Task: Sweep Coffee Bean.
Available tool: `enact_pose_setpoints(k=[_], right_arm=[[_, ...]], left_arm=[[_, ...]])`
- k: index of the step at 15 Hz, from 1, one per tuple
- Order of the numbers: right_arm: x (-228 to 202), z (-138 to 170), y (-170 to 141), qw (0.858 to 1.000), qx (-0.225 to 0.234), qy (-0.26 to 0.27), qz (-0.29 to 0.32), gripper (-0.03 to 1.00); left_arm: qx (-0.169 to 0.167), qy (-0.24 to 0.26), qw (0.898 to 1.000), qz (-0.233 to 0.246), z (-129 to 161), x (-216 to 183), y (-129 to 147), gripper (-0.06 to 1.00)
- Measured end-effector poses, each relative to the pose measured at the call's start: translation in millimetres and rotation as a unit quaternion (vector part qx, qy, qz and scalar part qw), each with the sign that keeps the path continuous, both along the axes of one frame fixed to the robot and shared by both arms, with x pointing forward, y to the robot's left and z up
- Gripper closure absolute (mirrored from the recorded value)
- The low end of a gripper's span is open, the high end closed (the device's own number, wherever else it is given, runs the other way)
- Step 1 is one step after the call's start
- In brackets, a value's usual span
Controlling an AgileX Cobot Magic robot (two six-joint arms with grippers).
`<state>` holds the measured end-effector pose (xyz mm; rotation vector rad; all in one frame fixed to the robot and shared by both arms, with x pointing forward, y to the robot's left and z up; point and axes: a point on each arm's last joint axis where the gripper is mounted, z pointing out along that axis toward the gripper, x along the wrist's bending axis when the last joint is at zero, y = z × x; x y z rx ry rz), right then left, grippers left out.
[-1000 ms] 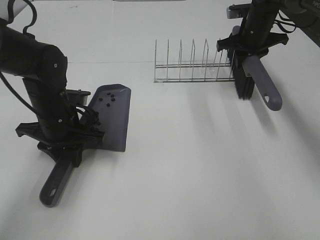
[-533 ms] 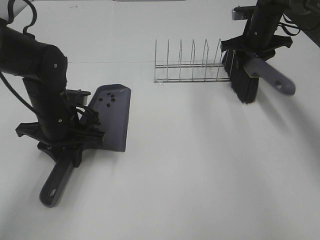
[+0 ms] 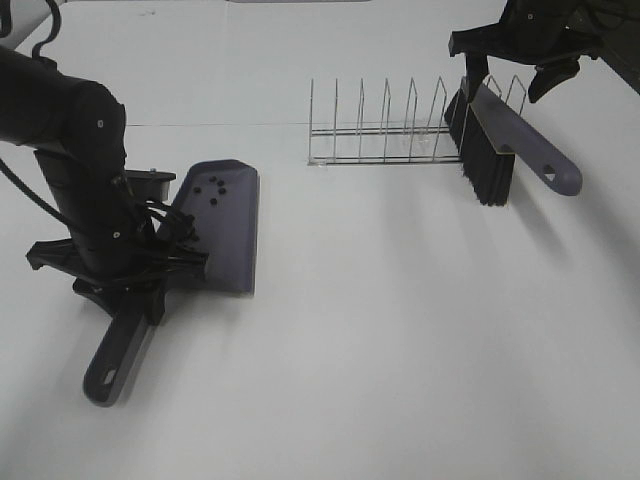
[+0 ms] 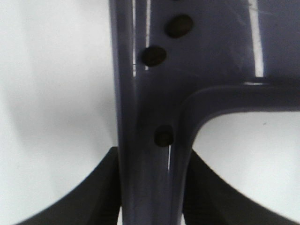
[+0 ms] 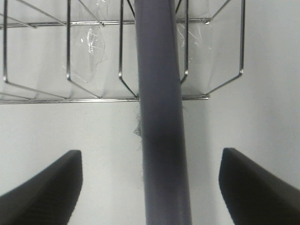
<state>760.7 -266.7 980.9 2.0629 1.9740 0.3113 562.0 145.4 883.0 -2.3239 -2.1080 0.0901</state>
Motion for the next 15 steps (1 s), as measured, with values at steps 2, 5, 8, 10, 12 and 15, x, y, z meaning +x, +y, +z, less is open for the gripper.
enact_pose_setpoints(k=[2, 5, 8, 10, 12, 15], right_arm=[[-1, 7, 1, 1.000, 0.009, -0.005, -0.001, 0.29], [-2, 8, 2, 1.000, 0.014, -0.005, -0.001, 0.29], [-2, 8, 3, 1.000, 0.018, -0.005, -0.001, 0.29], [-2, 8, 3, 1.000, 0.018, -0.005, -0.001, 0.29], [-2, 9, 3, 1.000, 0.018, -0.006, -0.001, 0.29], [-6, 28, 3, 1.000, 0.019, -0.024, 0.000, 0.29]], left_arm=[[-0.016, -0.009, 1.000, 0.012, 3, 1, -3, 0.62], [-0.026, -0.006, 0.999, 0.019, -2, 0, -8, 0.62], [-0.030, -0.007, 0.999, 0.023, -2, 0, -9, 0.62], [-0.031, -0.008, 0.999, 0.024, -2, 0, -9, 0.57], [-0.033, -0.011, 0.999, 0.025, -2, 1, -10, 0.38], [-0.035, -0.019, 0.999, 0.014, 5, 3, -10, 0.31]])
